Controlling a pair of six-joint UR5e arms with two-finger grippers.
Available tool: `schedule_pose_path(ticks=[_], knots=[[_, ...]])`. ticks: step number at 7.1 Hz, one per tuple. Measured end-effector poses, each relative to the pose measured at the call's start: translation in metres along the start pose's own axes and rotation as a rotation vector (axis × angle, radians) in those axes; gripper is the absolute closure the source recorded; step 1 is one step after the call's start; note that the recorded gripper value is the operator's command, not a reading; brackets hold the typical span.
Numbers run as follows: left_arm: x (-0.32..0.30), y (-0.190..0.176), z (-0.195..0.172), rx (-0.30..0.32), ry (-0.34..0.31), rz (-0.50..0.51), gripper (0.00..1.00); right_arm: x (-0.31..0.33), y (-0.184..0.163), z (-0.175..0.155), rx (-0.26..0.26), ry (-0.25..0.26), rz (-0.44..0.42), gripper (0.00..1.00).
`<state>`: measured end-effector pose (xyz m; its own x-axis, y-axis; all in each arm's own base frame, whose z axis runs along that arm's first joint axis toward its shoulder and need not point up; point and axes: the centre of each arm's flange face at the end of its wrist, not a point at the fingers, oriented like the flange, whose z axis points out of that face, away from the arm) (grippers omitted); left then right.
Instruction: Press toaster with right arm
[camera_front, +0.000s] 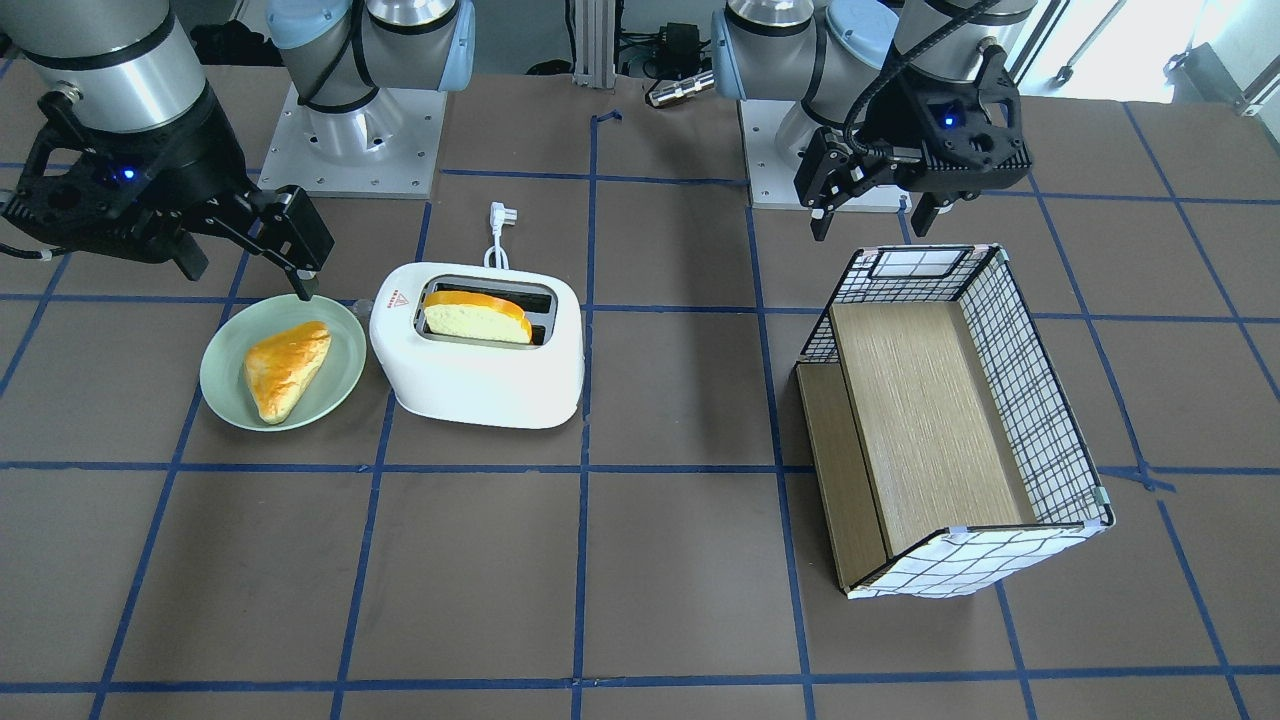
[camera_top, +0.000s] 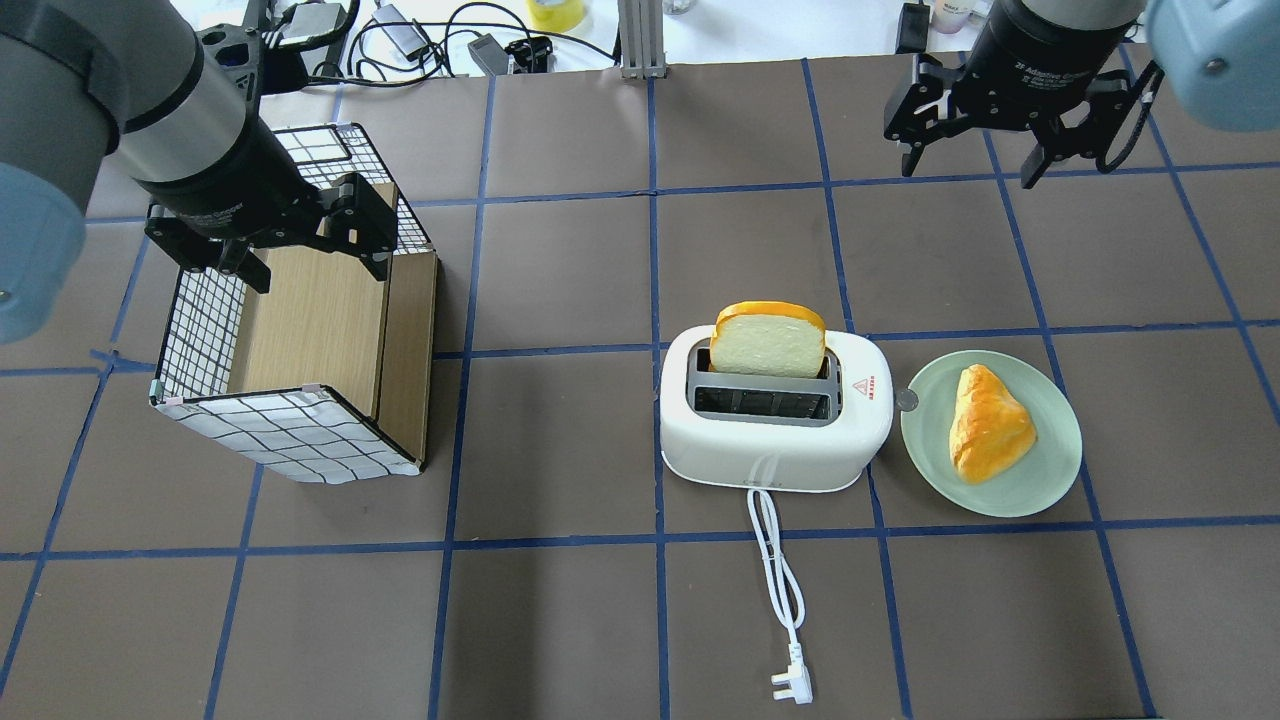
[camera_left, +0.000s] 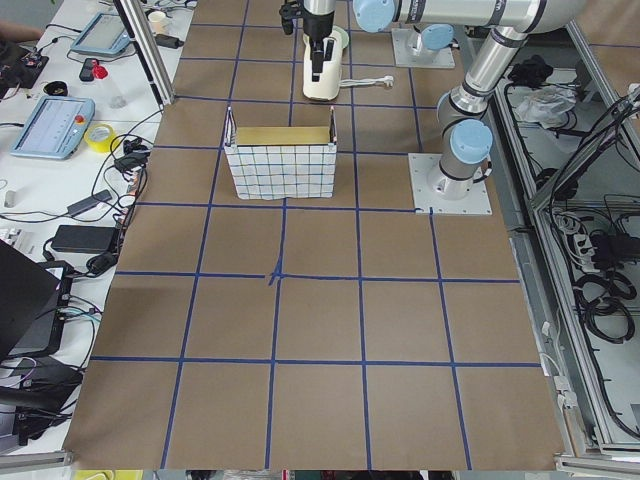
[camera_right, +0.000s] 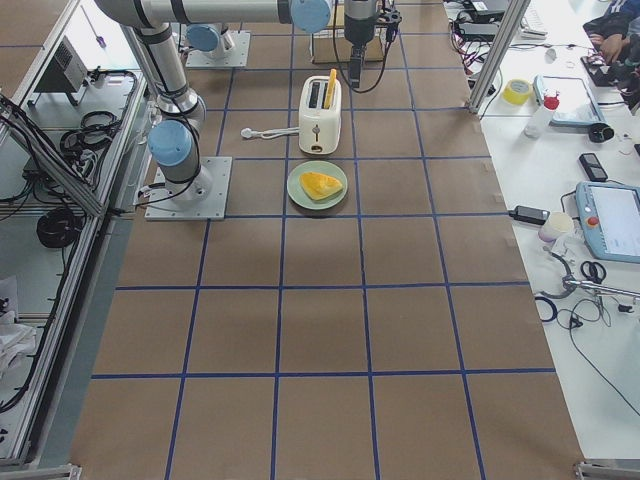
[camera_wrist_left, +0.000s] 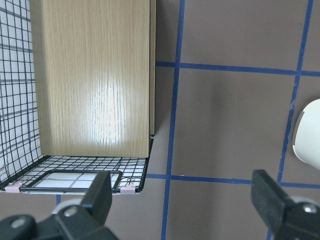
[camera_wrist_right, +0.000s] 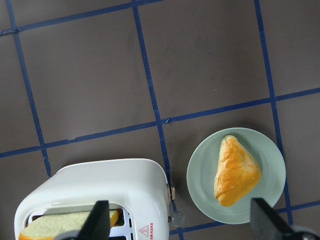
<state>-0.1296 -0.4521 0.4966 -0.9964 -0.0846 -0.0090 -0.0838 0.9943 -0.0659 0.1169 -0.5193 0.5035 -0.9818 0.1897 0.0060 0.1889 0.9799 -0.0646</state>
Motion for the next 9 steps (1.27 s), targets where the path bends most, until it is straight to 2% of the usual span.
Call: schedule_pose_path(ticks=[2, 4, 5, 6, 7, 9], knots=[[0.000, 0.000, 0.000, 0.000, 0.000, 0.000, 0.00, 0.000, 0.000, -0.001, 0.001, 0.001, 0.000, 0.00], [0.000, 0.000, 0.000, 0.000, 0.000, 0.000, 0.00, 0.000, 0.001, 0.000, -0.004, -0.002, -0.002, 0.15], [0.000, 0.000, 0.000, 0.000, 0.000, 0.000, 0.00, 0.000, 0.000, -0.001, -0.007, -0.003, -0.003, 0.41], [0.000, 0.000, 0.000, 0.000, 0.000, 0.000, 0.00, 0.000, 0.000, -0.001, -0.010, -0.005, -0.005, 0.84], [0.000, 0.000, 0.000, 0.000, 0.000, 0.000, 0.00, 0.002, 0.001, 0.001, -0.029, -0.003, -0.021, 1.00], [0.000, 0.000, 0.000, 0.000, 0.000, 0.000, 0.00, 0.007, 0.010, 0.015, -0.131, 0.005, -0.108, 1.00]])
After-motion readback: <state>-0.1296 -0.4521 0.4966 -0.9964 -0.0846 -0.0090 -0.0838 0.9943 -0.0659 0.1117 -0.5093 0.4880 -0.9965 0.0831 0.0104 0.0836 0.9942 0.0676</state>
